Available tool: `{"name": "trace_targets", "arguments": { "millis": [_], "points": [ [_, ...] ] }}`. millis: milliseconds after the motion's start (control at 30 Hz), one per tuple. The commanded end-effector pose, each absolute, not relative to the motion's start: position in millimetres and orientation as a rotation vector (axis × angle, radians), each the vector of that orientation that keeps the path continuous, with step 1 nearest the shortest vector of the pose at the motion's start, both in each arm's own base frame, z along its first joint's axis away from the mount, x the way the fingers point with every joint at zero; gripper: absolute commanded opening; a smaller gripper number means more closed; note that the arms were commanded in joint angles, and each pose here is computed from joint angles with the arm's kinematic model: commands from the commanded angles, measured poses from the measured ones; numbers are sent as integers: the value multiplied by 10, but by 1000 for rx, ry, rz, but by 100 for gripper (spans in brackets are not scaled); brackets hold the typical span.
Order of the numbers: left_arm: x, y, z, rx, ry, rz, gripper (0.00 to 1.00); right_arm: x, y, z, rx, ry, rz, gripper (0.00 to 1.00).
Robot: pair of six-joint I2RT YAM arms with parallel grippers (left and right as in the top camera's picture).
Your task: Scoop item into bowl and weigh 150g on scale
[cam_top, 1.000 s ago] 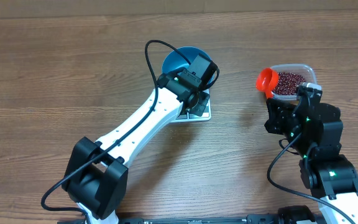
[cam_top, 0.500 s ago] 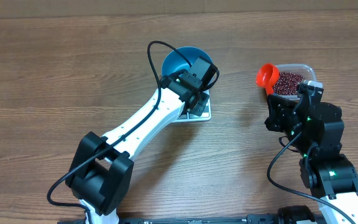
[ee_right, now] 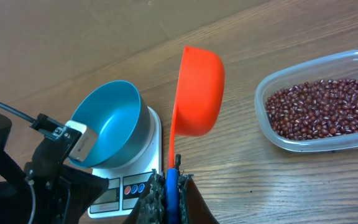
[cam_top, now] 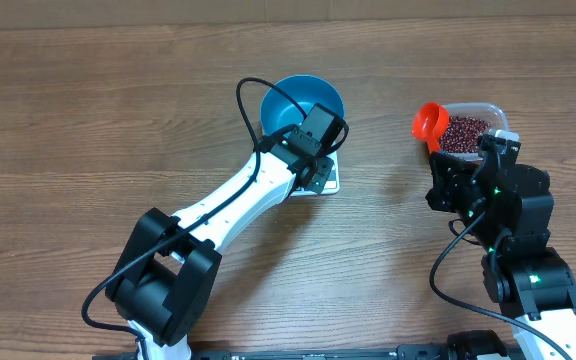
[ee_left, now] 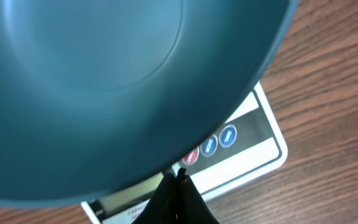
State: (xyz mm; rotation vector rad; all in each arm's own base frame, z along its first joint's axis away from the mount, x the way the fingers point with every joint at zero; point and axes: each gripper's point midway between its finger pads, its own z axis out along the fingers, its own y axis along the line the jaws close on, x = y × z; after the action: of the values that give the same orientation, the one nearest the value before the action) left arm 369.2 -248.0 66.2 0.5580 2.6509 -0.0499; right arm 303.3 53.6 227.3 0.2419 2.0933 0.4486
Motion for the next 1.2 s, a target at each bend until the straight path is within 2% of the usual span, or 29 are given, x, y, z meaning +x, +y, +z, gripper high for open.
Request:
{"name": "trace_targets", "arguments": {
  "millis": [0,533,1167],
  "points": [
    [3680,-2482,585,560,2651,-33,4,3039,510,2306,246,2082,439,3],
    [3656,-2562,576,700,2615,-49,4,3041,509,2304,246,2082,439,3],
    [3707,-2599,319,641,2651,-50,4,3051,510,2322,244,2074,439,4]
  ]
}}
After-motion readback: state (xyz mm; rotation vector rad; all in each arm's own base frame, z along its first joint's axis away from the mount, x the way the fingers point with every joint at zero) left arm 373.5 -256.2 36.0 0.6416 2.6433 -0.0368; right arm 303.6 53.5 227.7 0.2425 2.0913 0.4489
